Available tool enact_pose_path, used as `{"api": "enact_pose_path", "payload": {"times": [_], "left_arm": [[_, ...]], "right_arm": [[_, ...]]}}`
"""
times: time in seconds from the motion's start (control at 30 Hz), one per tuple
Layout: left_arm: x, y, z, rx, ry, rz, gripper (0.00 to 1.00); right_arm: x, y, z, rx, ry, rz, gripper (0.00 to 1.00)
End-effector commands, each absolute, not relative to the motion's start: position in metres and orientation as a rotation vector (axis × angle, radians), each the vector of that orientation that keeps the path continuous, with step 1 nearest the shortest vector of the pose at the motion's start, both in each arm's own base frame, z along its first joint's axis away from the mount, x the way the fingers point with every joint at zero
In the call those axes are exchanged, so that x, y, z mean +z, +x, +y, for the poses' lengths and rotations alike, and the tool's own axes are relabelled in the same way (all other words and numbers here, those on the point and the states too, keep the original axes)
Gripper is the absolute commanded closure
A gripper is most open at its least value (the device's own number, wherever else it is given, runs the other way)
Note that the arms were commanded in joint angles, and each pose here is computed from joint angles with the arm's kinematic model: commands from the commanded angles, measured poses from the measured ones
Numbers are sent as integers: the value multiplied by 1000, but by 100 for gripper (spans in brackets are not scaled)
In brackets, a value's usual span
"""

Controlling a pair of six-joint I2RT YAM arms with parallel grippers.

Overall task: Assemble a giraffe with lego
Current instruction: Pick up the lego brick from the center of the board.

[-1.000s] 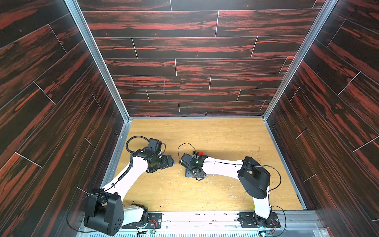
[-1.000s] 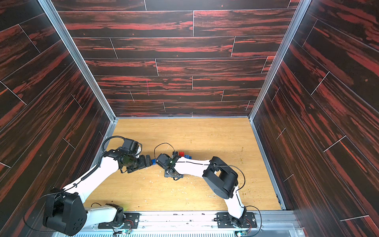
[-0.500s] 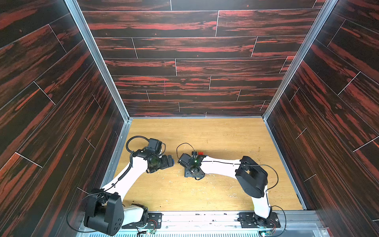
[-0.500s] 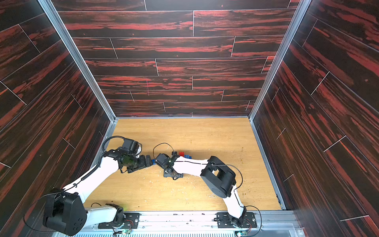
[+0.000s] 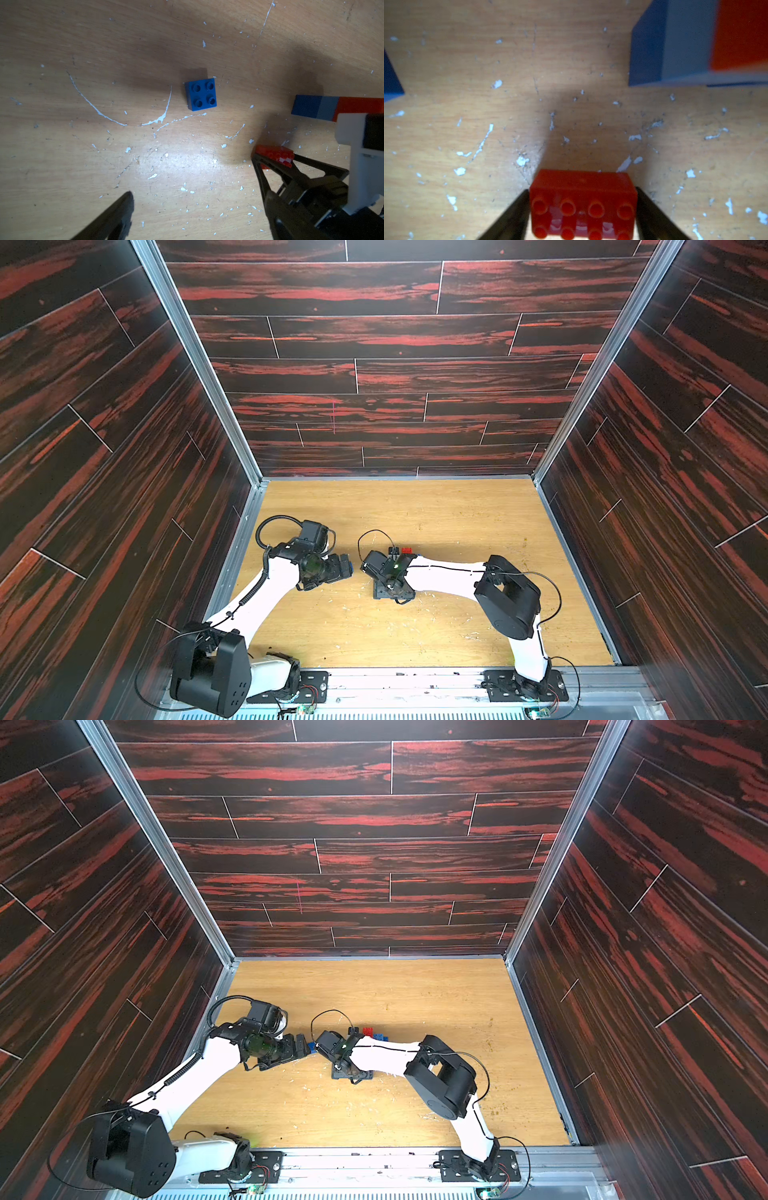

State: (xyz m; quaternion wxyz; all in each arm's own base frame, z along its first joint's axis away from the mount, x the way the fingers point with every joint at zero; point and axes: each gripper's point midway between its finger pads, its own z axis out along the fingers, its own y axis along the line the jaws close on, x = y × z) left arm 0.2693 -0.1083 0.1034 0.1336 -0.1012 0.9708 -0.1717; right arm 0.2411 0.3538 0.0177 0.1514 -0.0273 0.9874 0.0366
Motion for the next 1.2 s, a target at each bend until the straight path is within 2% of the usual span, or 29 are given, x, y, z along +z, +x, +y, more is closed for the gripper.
{"api": "enact_pose_path", "payload": {"times": [0.0,0.27,0.9,1.17], "left_arm": [[109,267,-108,-507,-274,2810,1],[110,268,-109,-514,-273,2808,1],[108,268,-110,-524,-268,2813,2],[109,268,-110,-526,-267,2811,2]], "right_arm": [[20,239,352,92,-88,2848,19],[22,240,349,83,-88,2838,25],[30,243,351,74,-121,2819,24],[33,245,354,79,-141,2817,27]]}}
